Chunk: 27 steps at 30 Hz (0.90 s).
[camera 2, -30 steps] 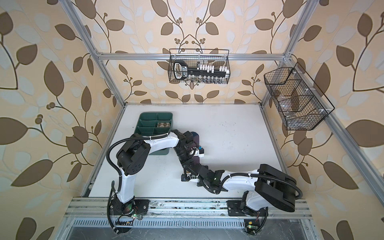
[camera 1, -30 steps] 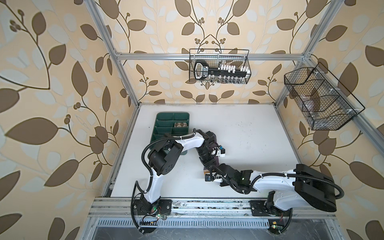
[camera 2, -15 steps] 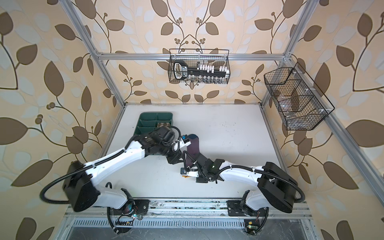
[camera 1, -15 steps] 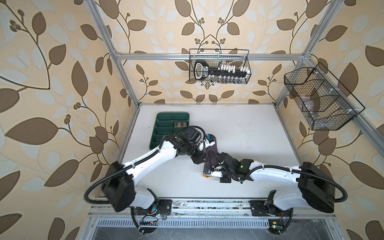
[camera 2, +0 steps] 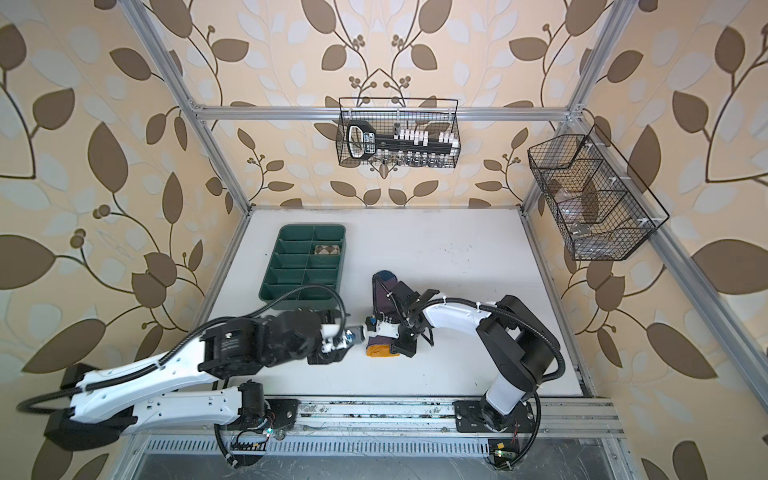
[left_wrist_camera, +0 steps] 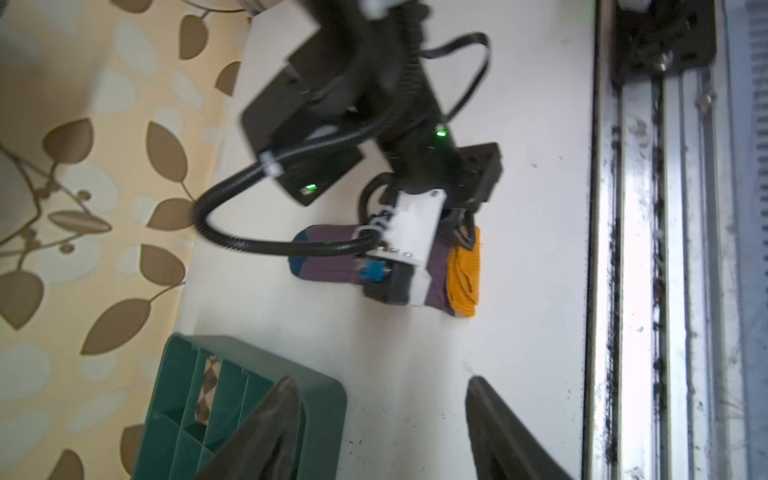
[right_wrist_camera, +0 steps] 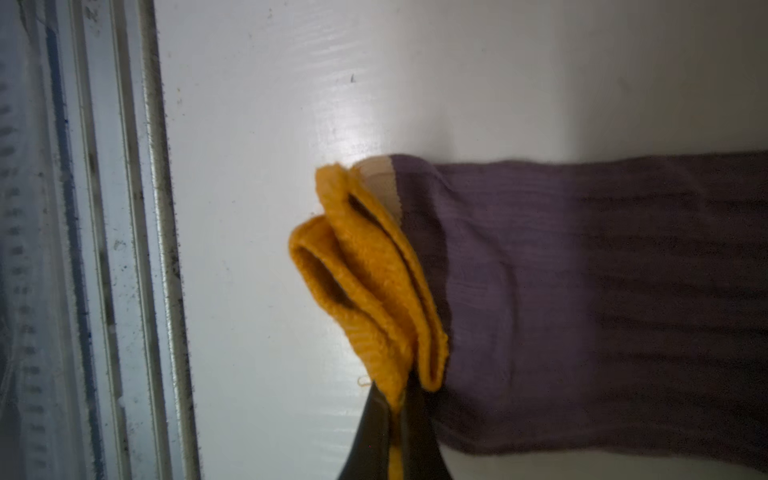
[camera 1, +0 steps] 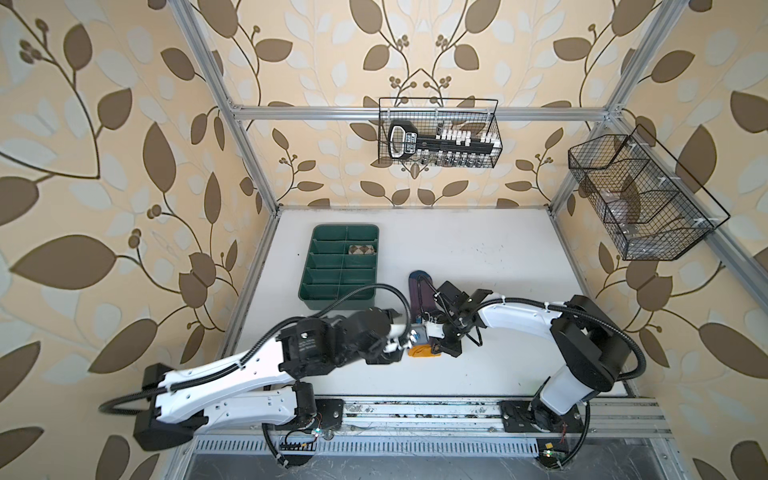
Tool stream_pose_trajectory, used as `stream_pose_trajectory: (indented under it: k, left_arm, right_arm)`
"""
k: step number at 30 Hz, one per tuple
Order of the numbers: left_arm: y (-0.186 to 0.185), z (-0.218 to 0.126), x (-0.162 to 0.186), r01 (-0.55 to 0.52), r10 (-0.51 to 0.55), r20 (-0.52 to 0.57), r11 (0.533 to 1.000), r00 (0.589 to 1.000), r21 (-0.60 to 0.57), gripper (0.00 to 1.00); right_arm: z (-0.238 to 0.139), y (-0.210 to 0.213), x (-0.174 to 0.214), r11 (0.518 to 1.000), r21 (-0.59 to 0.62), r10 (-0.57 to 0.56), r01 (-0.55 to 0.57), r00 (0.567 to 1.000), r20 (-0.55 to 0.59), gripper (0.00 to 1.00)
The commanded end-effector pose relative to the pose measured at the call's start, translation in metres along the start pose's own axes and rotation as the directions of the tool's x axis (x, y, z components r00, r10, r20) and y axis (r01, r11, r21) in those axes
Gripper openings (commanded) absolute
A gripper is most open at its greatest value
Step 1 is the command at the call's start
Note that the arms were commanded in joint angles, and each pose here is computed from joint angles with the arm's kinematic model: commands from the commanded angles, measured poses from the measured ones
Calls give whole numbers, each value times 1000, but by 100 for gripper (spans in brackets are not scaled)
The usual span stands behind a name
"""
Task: Roll the socks
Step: 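Reach the left gripper back to pinch the rolled cuff beside the right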
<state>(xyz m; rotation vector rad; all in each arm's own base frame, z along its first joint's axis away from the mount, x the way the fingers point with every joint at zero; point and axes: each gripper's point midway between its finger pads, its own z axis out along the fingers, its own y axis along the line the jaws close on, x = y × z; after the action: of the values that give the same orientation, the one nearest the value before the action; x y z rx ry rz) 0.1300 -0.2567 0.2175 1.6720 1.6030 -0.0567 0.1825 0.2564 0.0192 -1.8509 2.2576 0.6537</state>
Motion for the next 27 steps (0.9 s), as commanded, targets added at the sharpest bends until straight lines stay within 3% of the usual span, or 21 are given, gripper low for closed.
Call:
stream_pose_trajectory:
  k: [1,4,12,21,27]
  left_arm:
    - [-8,24,17,-190,173,-127,973,977,-133,65]
    - [-38,57,14,-242,229,-125,964,965,-107,65]
    - [-88,136,30,-229,214,-196,971,957,-61,55]
    - [-83,179,61,-111,86,-266,991,960,-80,36]
    - [-79,192,72,-89,60,-327,993,943,-75,33]
  right_arm:
    - [7,5,12,994,-92,55,-60,997,-50,0]
    - [11,0,16,990,-112,79,-86,995,-68,0]
    - [14,-4,20,986,-125,101,-110,992,-78,0]
    - [18,-7,23,982,-128,129,-140,987,-95,0]
    - [18,-6,23,980,-136,131,-143,987,-96,0]
